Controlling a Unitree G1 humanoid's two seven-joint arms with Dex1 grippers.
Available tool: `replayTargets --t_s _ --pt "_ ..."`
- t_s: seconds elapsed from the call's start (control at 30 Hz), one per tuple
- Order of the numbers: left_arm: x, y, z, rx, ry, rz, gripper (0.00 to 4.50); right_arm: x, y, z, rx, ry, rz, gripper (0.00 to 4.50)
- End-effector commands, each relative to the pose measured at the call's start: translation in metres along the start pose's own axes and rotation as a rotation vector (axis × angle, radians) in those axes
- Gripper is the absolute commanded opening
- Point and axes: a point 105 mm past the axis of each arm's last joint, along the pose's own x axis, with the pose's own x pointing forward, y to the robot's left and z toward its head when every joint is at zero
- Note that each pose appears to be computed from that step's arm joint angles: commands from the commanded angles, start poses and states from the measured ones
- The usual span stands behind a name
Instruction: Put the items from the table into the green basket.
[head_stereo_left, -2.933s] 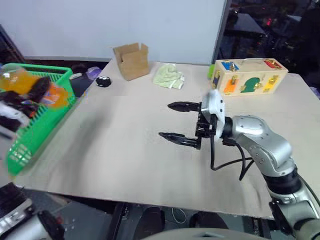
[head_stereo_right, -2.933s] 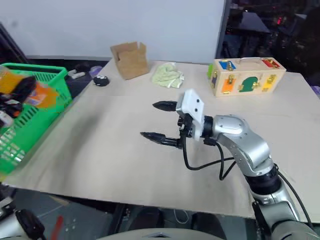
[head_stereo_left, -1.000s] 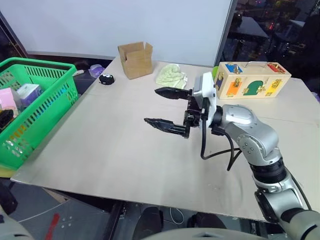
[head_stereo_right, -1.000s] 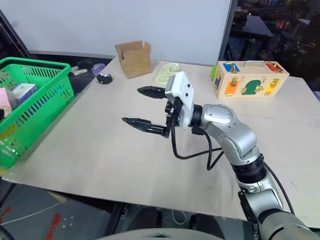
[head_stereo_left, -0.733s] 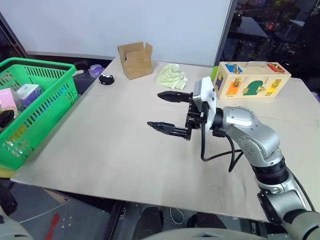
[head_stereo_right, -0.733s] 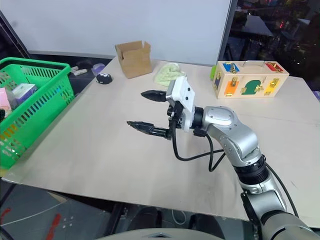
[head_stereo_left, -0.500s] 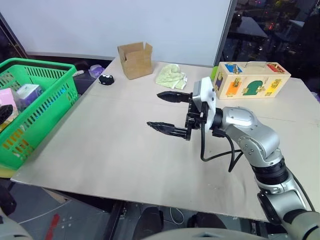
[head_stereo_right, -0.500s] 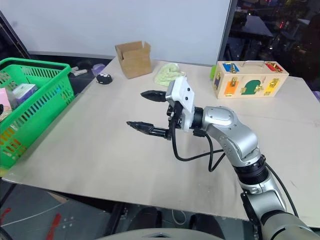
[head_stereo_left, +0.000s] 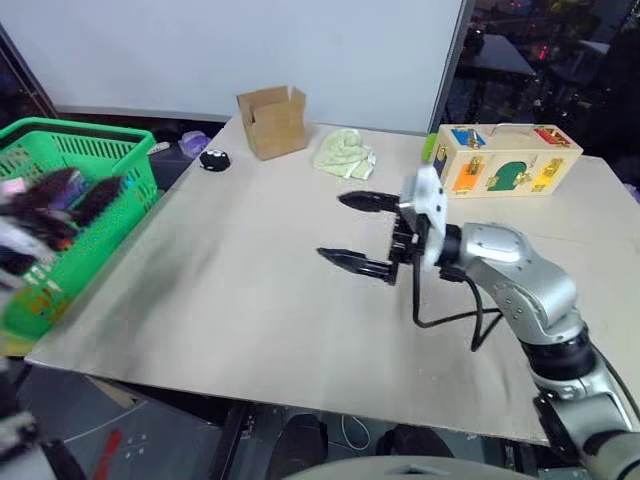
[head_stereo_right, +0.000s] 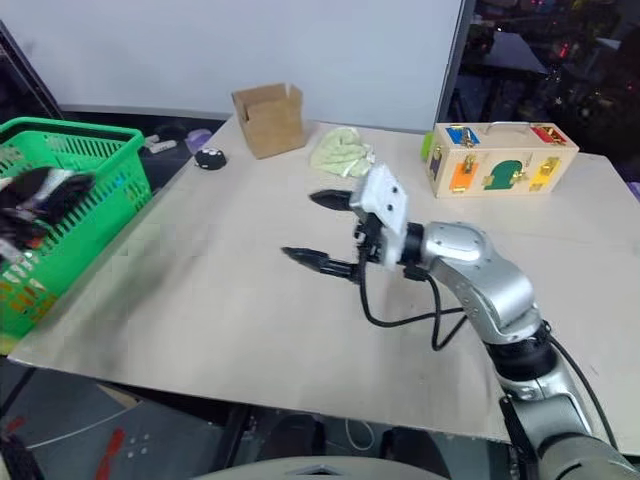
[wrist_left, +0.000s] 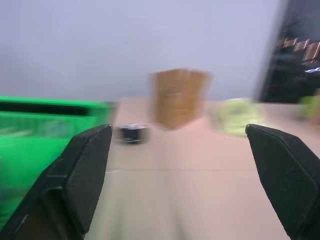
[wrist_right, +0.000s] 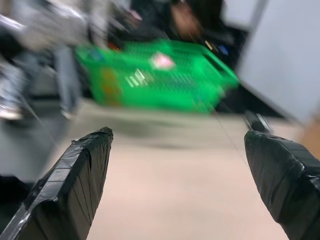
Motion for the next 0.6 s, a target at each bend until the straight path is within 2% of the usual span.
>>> replayTargets --t_s 0.03,0.17,0.27,0.47,0.6 --pt "0.015 -0.053 -0.006 0.034 0.023 -0.093 4.45 -0.028 -0.023 -0.011 -0.023 0.071 -0.163 4.5" --pt "0.025 -0.097 -0.034 0.02 0.084 -0.165 4.45 -0.065 -0.035 -0.032 -0.004 0.18 -0.299 4.5" --pt "0.027 -0.115 -0.048 -0.001 0.118 -0.193 4.45 -0.093 -0.038 -0.048 -0.012 0.281 -0.402 4.5" --pt "0.015 -0.127 -0.071 -0.014 0.236 -0.216 4.45 -0.136 -0.031 -0.063 -0.019 0.414 -0.532 4.5" --pt "0.007 -0.137 -0.083 -0.04 0.286 -0.225 4.45 -0.149 -0.028 -0.067 -0.009 0.444 -0.576 4.5"
